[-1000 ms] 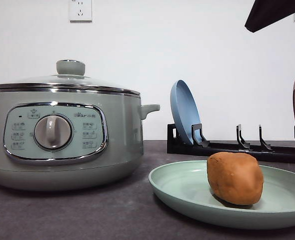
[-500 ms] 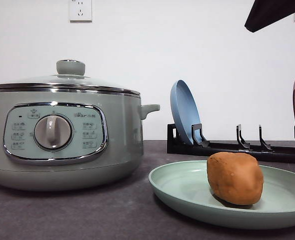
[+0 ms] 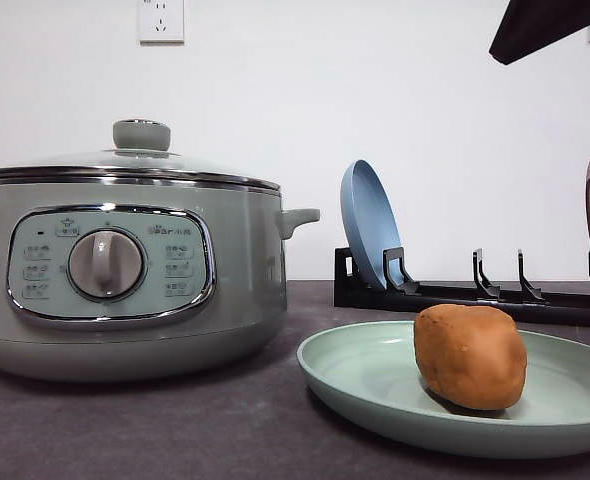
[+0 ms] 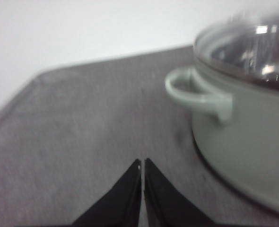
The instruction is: Transfer potato from steamer to green plate
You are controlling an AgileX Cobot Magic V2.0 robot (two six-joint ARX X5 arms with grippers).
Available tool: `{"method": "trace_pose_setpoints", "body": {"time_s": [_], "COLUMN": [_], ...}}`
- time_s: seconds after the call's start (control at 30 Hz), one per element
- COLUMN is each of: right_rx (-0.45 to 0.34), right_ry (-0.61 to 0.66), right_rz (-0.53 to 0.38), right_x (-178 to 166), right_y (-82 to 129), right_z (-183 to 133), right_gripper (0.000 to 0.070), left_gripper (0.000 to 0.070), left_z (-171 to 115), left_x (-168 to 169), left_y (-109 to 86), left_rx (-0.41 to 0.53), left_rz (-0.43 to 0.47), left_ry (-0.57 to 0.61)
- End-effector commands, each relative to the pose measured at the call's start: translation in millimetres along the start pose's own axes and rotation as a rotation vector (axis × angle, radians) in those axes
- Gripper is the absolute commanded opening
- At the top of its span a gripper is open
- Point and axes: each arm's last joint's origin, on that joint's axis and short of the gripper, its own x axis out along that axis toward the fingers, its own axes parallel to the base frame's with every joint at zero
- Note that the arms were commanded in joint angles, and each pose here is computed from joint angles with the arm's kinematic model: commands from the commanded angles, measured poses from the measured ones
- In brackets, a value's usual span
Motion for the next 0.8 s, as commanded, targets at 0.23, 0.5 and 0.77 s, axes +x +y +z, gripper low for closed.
{"method": "trace_pose_setpoints", "body": {"time_s": [0.23,0.5,0.77], "right_rx": [-0.019,-0.019,-0.019], "right_ry": [-0.011,-0.011,-0.011], "right_rz": [0.009,0.009,0.009], "right_x": [-0.4,-0.4,-0.4], "right_y": [2.4,2.4,2.4], "right_z": [3.3,3.3,3.3], "right_gripper": [0.0000,0.0000,0.0000], "left_gripper": [0.0003,0.0003,0.0003], "left_z": [-7.6,-7.5,-7.4], "left_x": [1.9,1.9,1.9], "left_y": [-1.3,-1.2,-1.2], "left_rx": [-0.018,-0.018,-0.018], "left_rz": [-0.004,-0.004,-0.004], "left_ry": [0.027,0.027,0.027]}}
